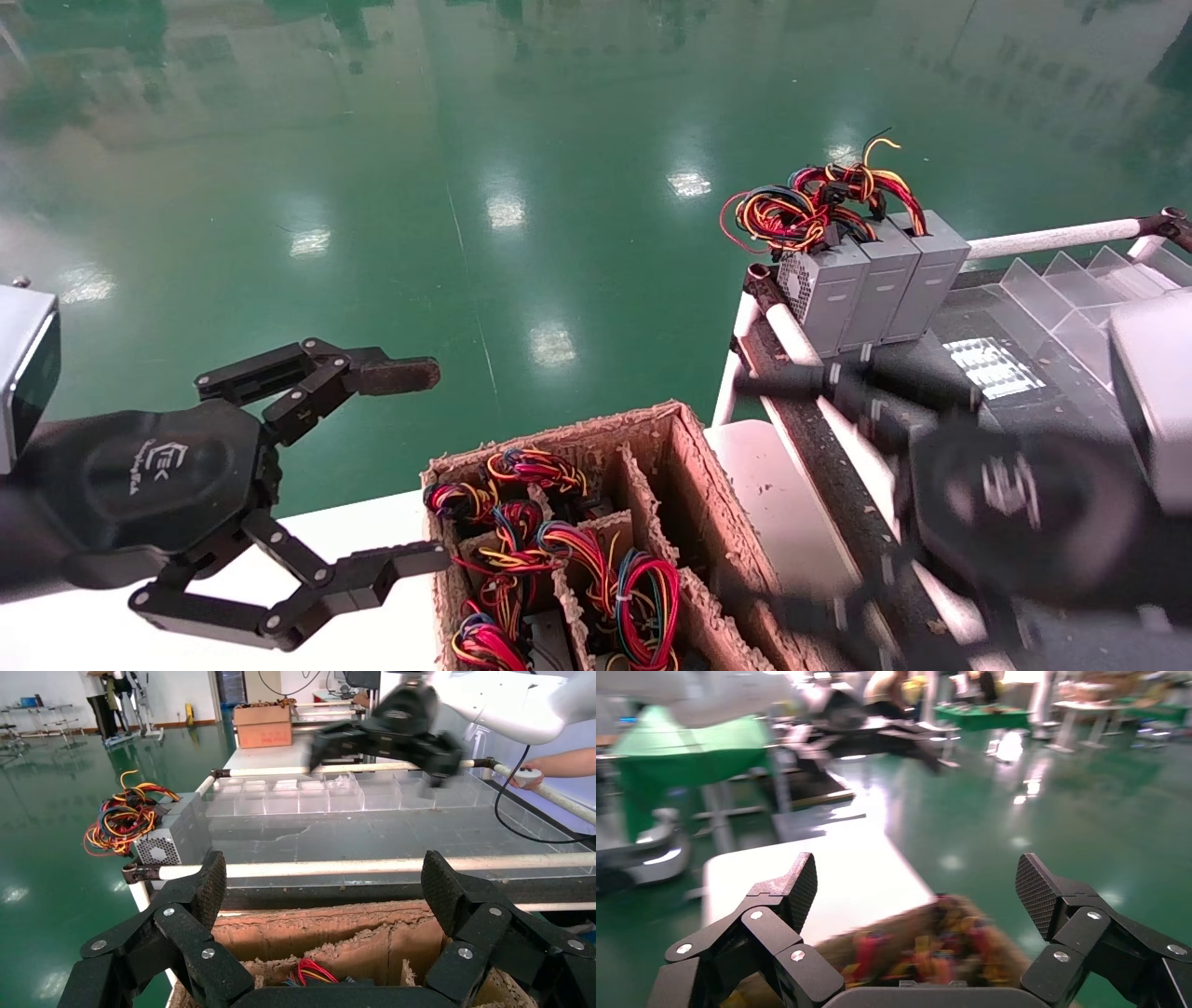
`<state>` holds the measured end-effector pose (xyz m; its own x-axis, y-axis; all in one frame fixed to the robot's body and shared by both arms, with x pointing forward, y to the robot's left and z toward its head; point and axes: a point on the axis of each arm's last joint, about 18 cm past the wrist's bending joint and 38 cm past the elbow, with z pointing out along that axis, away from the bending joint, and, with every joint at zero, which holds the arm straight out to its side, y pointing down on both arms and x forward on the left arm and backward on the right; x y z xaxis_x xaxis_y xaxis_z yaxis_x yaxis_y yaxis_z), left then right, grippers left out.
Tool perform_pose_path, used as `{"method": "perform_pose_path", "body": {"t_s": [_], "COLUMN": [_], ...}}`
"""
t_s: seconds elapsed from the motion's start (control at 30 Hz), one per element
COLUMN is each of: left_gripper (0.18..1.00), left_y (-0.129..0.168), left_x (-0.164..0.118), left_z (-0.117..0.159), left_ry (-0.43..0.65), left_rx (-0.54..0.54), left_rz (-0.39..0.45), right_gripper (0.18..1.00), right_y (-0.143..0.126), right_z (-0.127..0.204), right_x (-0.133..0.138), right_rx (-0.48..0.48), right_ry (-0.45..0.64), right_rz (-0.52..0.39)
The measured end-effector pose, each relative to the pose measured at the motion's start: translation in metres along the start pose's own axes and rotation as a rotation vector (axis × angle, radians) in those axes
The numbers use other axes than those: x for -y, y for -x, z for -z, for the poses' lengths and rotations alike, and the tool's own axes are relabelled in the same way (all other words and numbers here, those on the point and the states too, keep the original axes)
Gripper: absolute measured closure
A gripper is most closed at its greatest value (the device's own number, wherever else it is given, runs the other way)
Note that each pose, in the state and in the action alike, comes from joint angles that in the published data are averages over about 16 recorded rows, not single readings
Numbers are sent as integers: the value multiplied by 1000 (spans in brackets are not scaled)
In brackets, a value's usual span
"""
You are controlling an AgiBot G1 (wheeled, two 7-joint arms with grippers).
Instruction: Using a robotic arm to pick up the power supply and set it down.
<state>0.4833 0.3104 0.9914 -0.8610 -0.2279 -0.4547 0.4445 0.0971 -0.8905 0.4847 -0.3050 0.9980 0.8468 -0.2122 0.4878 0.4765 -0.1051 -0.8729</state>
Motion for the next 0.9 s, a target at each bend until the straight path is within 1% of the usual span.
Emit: {"method": "perform_pose_path", "body": {"t_s": [0.13, 0.27, 0.9], "left_gripper": [184, 184, 184], "left_y": [0, 0, 0], "left_x": [0, 0, 0], "left_z": [0, 0, 0], "left_ry": [0, 0, 0], "left_rx": [0, 0, 0], "left_rz": [0, 0, 0], "right_gripper": [178, 178, 178], "right_y": [14, 20, 13], "right_z": [-1, -1, 0], "right_x": [0, 0, 0], "right_rx": [44, 63, 42], "right_ry": [10, 14, 10], "right_rz": [-10, -13, -11]}}
